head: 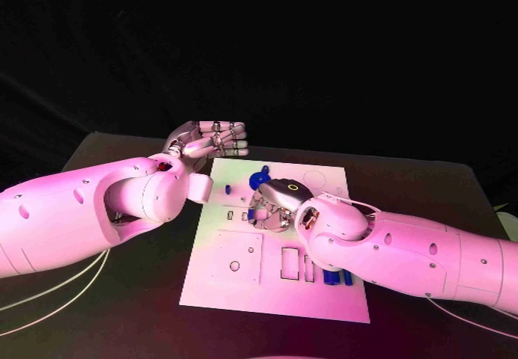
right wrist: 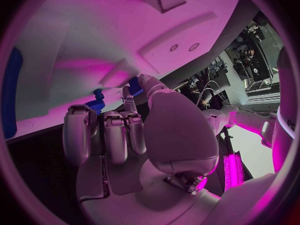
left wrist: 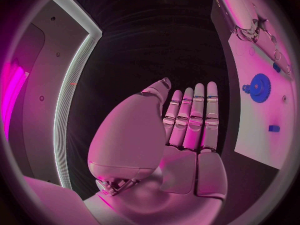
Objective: Assemble the parts on the task board
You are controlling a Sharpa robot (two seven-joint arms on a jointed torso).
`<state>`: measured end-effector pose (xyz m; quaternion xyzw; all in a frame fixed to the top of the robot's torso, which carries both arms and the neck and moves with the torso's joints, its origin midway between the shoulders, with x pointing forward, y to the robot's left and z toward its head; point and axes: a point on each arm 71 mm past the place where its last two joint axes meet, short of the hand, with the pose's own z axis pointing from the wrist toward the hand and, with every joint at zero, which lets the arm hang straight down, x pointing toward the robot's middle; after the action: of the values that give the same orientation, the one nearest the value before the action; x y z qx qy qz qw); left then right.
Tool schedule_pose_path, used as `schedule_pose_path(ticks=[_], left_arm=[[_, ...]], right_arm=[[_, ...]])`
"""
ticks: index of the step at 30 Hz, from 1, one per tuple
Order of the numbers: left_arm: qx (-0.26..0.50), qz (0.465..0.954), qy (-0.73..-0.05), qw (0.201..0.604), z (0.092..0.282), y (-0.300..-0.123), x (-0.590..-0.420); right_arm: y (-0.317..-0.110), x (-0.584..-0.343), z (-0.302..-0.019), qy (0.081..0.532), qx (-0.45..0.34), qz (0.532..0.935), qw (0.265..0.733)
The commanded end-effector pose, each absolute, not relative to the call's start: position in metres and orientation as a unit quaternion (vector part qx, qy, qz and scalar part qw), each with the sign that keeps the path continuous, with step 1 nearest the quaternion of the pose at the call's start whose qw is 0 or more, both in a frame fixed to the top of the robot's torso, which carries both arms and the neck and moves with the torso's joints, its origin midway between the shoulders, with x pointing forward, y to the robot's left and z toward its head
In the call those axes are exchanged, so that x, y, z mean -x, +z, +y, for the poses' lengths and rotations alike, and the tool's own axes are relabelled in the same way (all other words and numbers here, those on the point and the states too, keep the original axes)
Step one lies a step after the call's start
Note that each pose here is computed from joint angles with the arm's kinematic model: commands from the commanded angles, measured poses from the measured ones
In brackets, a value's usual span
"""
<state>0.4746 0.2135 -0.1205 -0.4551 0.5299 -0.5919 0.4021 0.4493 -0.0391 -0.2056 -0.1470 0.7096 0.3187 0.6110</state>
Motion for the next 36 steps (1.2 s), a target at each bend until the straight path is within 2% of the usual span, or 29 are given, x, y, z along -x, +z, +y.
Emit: schedule_pose_path(ticks=[1,36], left_arm=[[0.448,0.532,-0.599,0.396,0.2110,-0.1193,-0.4740],[0.450,0.535,-0.597,0.394,0.2117,-0.1200,-0.4743]], right_arm=[[-0.2080,-0.4496,-0.0405,0.309,0.149,0.712,0.613],[-0.2035,-0.4506,-0.0460,0.322,0.128,0.693,0.632]])
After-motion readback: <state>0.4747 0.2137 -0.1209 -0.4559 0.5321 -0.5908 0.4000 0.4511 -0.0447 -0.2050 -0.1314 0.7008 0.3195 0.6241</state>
